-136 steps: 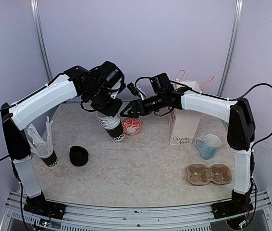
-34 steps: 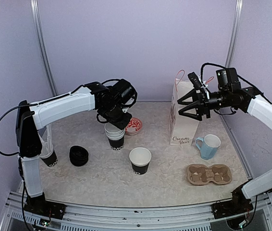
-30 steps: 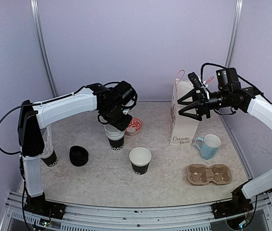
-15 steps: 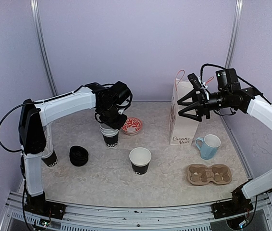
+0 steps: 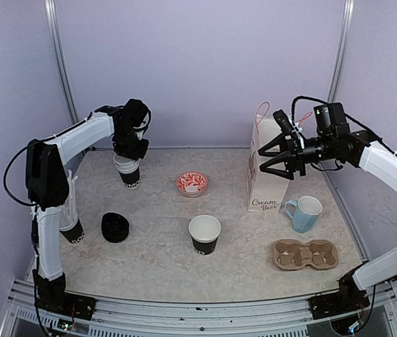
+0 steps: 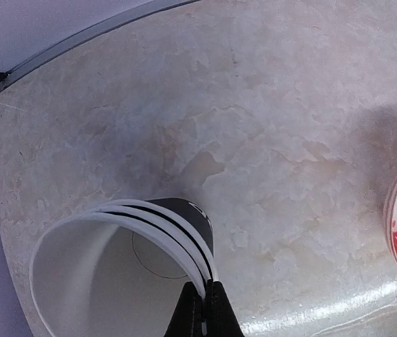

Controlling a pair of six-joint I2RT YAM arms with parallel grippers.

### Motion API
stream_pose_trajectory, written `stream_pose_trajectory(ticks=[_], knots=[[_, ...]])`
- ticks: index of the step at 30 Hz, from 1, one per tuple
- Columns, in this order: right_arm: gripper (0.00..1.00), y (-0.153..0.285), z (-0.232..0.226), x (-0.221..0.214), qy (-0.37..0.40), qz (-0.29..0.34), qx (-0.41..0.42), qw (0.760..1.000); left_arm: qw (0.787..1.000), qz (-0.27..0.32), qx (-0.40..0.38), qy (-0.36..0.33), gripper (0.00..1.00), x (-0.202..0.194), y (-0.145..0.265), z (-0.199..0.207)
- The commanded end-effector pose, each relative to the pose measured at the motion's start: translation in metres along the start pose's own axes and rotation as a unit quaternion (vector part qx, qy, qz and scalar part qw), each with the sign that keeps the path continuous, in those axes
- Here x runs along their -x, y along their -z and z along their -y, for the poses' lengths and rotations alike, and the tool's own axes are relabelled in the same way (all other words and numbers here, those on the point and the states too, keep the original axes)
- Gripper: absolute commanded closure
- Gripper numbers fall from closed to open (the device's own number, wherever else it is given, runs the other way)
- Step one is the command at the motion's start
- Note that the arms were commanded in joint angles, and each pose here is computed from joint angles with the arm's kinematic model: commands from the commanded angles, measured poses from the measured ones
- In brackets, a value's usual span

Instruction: Pack the takeout coffee

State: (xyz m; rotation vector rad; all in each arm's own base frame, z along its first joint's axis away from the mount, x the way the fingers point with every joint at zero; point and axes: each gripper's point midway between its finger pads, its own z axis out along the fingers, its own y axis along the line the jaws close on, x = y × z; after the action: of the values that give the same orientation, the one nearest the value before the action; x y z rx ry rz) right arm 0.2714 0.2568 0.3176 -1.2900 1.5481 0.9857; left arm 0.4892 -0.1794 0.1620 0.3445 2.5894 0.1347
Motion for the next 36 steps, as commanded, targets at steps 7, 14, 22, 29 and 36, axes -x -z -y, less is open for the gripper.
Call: stream_pose_trajectory(ticks=[7, 14, 22, 29, 36], knots=[[0.31, -0.003, 0.000, -0.004, -0.011, 0.007, 0.012, 1.000, 1.000, 0.004, 0.013, 0.010, 0.85, 0.022, -0.047, -0.016], [0.30, -0.004, 0.002, -0.008, -0.012, -0.001, 0.008, 1.000, 0.998, 0.043, 0.028, 0.029, 0.60, 0.038, -0.022, -0.021], [0.32, 0.003, 0.017, -0.046, 0.013, -0.098, -0.056, 0.994, 0.987, 0.152, 0.045, -0.013, 0.56, 0.064, 0.085, 0.016], [0.35, 0.006, 0.003, -0.098, 0.011, -0.149, -0.066, 0.987, 0.950, 0.287, 0.006, -0.125, 0.41, 0.038, 0.171, 0.096], [0.36, -0.009, -0.013, -0.123, 0.039, -0.164, -0.043, 0.985, 0.979, 0.164, -0.037, -0.114, 0.53, -0.041, 0.163, 0.109]])
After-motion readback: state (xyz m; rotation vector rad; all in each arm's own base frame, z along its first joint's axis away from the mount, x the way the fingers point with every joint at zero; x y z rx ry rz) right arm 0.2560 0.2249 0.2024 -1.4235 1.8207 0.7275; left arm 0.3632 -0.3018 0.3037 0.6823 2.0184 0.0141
